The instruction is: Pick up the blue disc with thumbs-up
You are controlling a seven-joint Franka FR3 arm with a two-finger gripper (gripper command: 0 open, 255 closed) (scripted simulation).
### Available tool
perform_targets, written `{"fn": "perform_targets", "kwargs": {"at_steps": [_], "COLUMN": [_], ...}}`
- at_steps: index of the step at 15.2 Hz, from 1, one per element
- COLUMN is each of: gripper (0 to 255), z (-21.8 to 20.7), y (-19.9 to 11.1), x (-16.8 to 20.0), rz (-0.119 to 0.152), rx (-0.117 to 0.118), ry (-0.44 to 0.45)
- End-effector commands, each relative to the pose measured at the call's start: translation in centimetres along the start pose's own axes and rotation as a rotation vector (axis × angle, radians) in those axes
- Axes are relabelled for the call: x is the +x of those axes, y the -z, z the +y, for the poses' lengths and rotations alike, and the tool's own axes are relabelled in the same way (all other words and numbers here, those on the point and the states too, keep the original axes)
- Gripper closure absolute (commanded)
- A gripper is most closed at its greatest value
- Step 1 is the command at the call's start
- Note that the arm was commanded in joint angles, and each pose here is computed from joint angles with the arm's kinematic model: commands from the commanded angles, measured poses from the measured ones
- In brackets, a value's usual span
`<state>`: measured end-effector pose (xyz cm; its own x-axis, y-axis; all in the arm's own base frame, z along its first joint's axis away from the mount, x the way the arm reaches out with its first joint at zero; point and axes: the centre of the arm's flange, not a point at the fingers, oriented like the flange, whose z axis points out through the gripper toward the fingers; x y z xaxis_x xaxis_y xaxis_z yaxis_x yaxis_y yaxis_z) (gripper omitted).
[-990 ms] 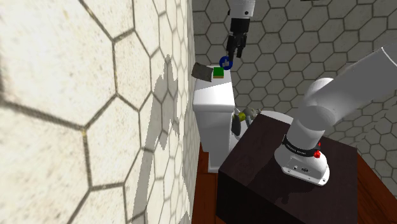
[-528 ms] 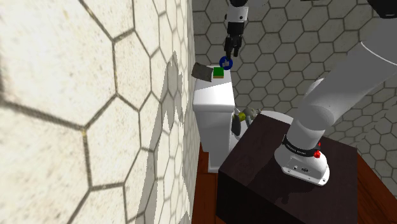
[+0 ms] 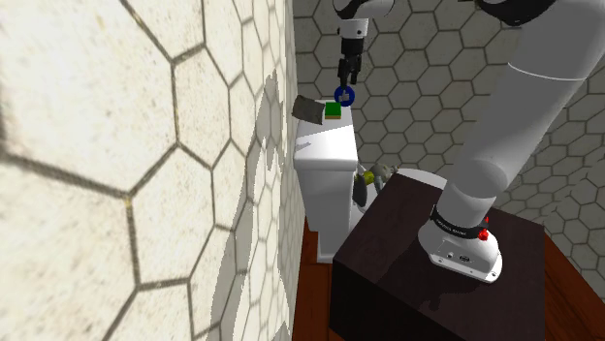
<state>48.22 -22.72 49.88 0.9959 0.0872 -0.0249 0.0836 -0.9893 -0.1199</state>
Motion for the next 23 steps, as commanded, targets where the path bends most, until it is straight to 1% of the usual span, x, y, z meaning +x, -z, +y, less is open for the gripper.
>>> {"fn": "perform_targets", "kwargs": {"at_steps": [1,16,23], "gripper": [0,0,0], "z": [2.2,18.1,18.5], "y": [-0.7,-4.3,-8.0], "x": [1.5,12.5,12.6], "rz": [-0.004,-0.032,-0.032], "rx": [-0.004,-0.027,-0.027], "ry": [0.008,0.053,0.053]}}
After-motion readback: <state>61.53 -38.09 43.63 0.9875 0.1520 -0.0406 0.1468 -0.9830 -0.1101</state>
